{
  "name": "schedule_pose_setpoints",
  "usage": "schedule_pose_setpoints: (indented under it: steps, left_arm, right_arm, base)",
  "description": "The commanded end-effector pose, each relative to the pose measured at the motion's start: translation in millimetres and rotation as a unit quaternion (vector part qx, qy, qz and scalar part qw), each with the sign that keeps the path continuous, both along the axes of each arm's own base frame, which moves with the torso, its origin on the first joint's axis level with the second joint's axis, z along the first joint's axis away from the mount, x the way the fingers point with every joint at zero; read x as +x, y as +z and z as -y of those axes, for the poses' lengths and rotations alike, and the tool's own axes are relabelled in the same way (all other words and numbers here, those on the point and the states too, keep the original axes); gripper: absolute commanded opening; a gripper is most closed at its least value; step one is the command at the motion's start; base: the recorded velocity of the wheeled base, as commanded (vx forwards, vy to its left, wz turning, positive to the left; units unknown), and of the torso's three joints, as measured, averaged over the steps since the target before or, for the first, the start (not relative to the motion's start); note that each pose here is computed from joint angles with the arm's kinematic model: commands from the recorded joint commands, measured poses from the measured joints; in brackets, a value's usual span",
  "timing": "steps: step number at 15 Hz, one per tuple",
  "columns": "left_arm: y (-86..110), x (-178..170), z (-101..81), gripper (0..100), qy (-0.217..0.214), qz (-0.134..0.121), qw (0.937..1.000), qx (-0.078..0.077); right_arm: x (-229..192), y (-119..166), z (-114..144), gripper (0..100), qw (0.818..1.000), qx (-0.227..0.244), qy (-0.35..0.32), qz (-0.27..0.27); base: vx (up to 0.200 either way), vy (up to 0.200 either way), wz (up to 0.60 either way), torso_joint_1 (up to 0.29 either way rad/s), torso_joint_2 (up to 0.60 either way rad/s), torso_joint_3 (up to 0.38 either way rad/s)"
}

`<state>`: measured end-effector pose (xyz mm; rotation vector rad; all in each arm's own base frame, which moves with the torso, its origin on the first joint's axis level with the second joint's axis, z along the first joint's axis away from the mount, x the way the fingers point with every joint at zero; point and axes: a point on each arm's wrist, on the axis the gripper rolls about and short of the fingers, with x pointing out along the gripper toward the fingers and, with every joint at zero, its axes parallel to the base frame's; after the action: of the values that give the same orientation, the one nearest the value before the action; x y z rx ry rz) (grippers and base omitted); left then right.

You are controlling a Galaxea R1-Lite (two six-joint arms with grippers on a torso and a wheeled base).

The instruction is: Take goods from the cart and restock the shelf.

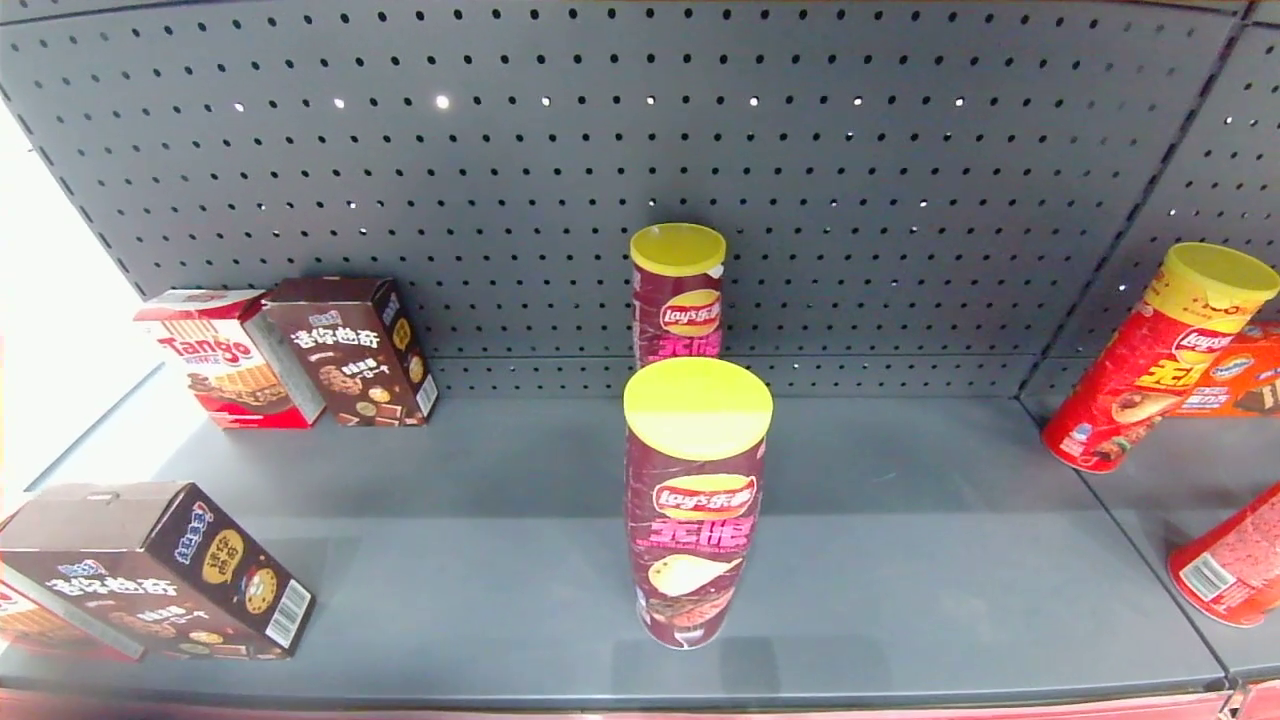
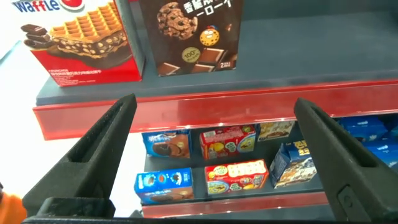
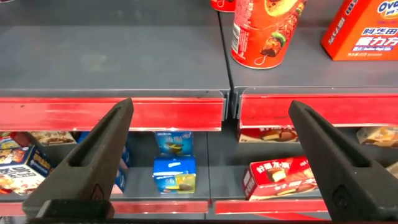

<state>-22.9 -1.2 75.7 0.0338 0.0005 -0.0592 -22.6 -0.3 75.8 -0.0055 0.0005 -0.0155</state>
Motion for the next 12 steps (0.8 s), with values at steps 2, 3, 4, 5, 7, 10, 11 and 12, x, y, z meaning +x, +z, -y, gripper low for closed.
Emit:
schedule_pose_setpoints:
  steps: [2, 3, 4, 5, 7, 10, 11, 12]
  left_arm:
    - [-0.1, 0.0, 0.0, 100, 0.0, 0.0, 1.0, 0.0]
    - [-0.1, 0.0, 0.0, 100, 0.0, 0.0, 1.0, 0.0]
    - [-0.1, 0.0, 0.0, 100, 0.0, 0.0, 1.0, 0.001]
    - [-0.1, 0.0, 0.0, 100, -0.001, 0.0, 1.0, 0.003]
    - [-0.1, 0.0, 0.1, 100, -0.002, 0.0, 1.0, 0.003]
    - [-0.1, 0.0, 0.0, 100, 0.0, 0.0, 1.0, 0.0]
    - [-0.1, 0.0, 0.0, 100, 0.0, 0.0, 1.0, 0.0]
    - [-0.1, 0.0, 0.0, 100, 0.0, 0.0, 1.0, 0.0]
  right_arm:
    - [0.1, 0.1, 0.0, 100, 1.0, 0.0, 0.0, -0.001]
    - [0.1, 0.1, 0.0, 100, 1.0, 0.0, 0.0, -0.001]
    - [0.1, 0.1, 0.0, 100, 1.0, 0.0, 0.0, -0.001]
    - [0.1, 0.1, 0.0, 100, 1.0, 0.0, 0.0, -0.001]
    - [0.1, 0.1, 0.0, 100, 1.0, 0.0, 0.0, -0.001]
    - [0.1, 0.1, 0.0, 100, 1.0, 0.0, 0.0, -0.001]
    - [0.1, 0.1, 0.0, 100, 1.0, 0.0, 0.0, -0.001]
    - [0.1, 0.1, 0.0, 100, 1.0, 0.0, 0.0, -0.001]
  base:
    - [0.0, 0.0, 0.0, 0.0, 0.0, 0.0]
    - [0.0, 0.0, 0.0, 0.0, 0.0, 0.0]
    - [0.0, 0.0, 0.0, 0.0, 0.0, 0.0]
    - [0.0, 0.0, 0.0, 0.0, 0.0, 0.0]
    - [-0.1, 0.0, 0.0, 0.001, 0.0, 0.001]
    - [0.0, 0.0, 0.0, 0.0, 0.0, 0.0]
    - [0.0, 0.0, 0.0, 0.0, 0.0, 0.0]
    - [0.0, 0.0, 0.0, 0.0, 0.0, 0.0]
